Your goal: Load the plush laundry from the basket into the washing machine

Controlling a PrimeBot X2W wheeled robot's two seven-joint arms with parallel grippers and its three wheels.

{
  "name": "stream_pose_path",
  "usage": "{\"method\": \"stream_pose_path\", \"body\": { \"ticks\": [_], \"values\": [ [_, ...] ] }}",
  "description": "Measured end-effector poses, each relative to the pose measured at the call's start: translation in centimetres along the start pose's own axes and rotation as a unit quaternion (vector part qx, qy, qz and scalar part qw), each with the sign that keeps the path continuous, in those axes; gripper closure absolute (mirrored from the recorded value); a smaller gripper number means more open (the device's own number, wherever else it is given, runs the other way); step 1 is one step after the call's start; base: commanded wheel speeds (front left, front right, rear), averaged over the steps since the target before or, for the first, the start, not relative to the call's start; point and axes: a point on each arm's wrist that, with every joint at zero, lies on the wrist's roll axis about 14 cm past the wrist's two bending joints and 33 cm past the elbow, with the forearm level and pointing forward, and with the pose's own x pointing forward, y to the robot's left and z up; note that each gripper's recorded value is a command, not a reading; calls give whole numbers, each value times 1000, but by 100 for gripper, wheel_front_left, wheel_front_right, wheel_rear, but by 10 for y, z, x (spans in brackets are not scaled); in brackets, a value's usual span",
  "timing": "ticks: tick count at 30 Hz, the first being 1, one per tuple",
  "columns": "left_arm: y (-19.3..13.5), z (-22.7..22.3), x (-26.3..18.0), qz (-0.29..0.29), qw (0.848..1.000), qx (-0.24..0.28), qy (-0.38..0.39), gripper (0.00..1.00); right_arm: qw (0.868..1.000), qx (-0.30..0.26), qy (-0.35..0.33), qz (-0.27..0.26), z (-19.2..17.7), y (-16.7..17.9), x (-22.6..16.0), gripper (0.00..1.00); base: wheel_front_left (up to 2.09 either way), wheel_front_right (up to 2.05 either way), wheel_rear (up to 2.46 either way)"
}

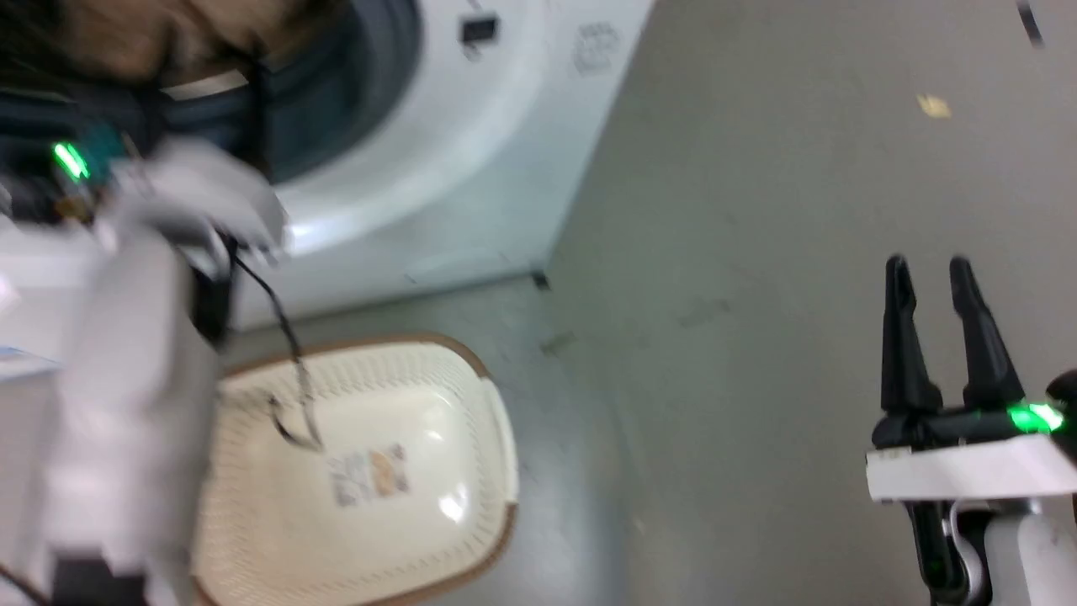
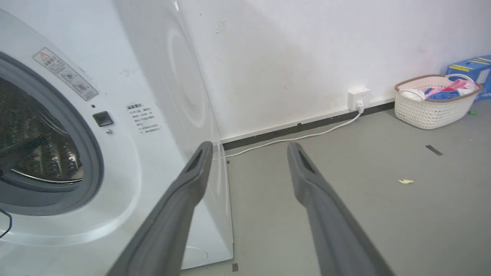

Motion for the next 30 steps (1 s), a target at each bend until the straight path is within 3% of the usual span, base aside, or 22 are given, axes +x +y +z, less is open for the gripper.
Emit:
{"method": "stream_pose_path", "body": {
  "ticks": [10,11,16,25,30],
  "values": [
    [1,38,-150,61,996,-35,-48,0,996,19,-13,87,15,48,-24,0,0,0,0],
    [3,38,-179,78,995,-38,-47,0,994,18,-14,106,16,60,-28,0,0,0,0],
    [11,38,-241,133,989,-48,-49,0,989,6,-16,148,17,84,-39,0,0,0,0],
    [15,27,-311,199,977,-67,-37,0,985,1,7,174,4,97,-70,0,0,0,0],
    [12,22,-319,206,977,-55,-27,0,983,-17,10,182,2,100,-74,0,0,0,0]
  ]
}}
